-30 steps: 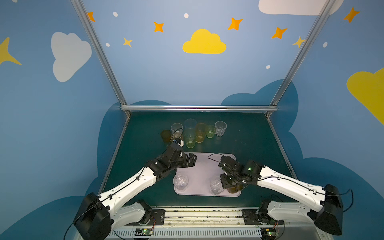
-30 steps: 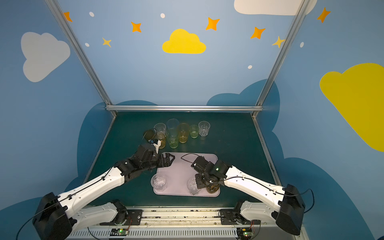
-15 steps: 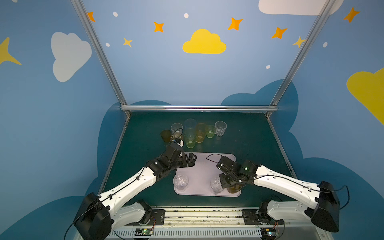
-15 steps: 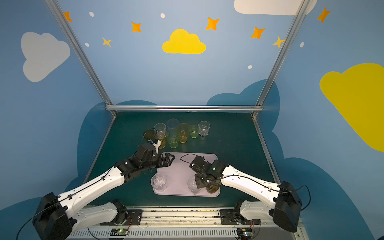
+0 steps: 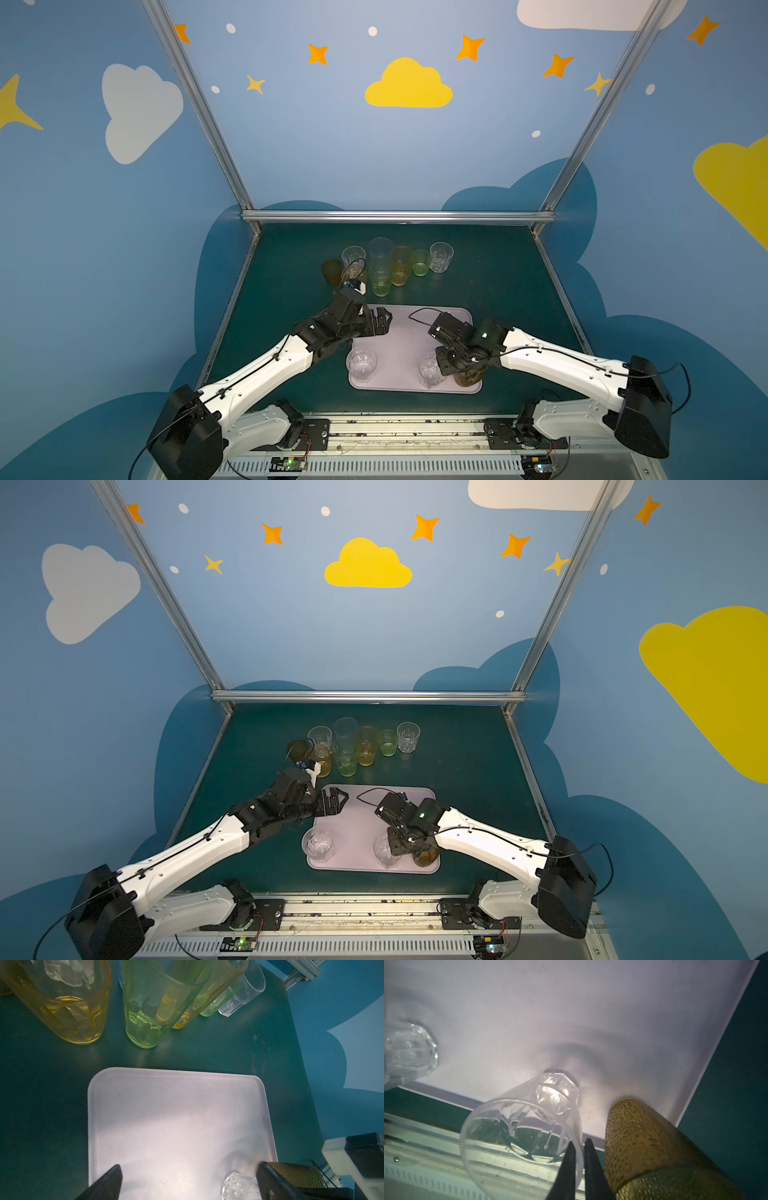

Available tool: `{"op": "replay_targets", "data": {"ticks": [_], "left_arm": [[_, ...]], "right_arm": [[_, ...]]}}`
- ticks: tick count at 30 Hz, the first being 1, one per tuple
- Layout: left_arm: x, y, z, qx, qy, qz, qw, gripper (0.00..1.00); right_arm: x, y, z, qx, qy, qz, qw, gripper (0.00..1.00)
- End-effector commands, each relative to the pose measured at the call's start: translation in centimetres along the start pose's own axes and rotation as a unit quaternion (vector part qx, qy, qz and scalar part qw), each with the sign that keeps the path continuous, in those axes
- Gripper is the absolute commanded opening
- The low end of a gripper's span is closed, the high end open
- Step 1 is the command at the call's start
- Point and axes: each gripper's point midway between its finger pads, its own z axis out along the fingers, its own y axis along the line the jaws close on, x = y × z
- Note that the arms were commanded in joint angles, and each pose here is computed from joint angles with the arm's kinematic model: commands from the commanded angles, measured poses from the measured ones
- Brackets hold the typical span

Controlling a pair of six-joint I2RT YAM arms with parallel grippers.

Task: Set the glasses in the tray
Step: 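Lower the clear glass onto the tray next to the amber cup, then open the right gripper and lift it off the placed glass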

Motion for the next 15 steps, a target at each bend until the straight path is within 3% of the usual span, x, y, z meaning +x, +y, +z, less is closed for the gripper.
{"op": "replay_targets", "data": {"ticks": [1,8,15], "left_arm": [[0.1,0.7,-0.2,-0.012,-0.002,-0.002,1.0,1.0],[0.0,0.9,-0.3,-0.013,-0.006,-0.004,1.0,1.0],[-0.3,1.0,-0.5,-0.014,-0.014,-0.004,1.0,1.0]], "right_arm": [[-1.0,0.1,-0.6,0.004,-0.011,0.006,1.0,0.3],[-2.7,0.5,-2.0,-0.008,-0.041,0.009,0.999,0.36],[-5.6,2.1,-3.6,-0.066,-0.072,0.027,0.995,0.37]]}}
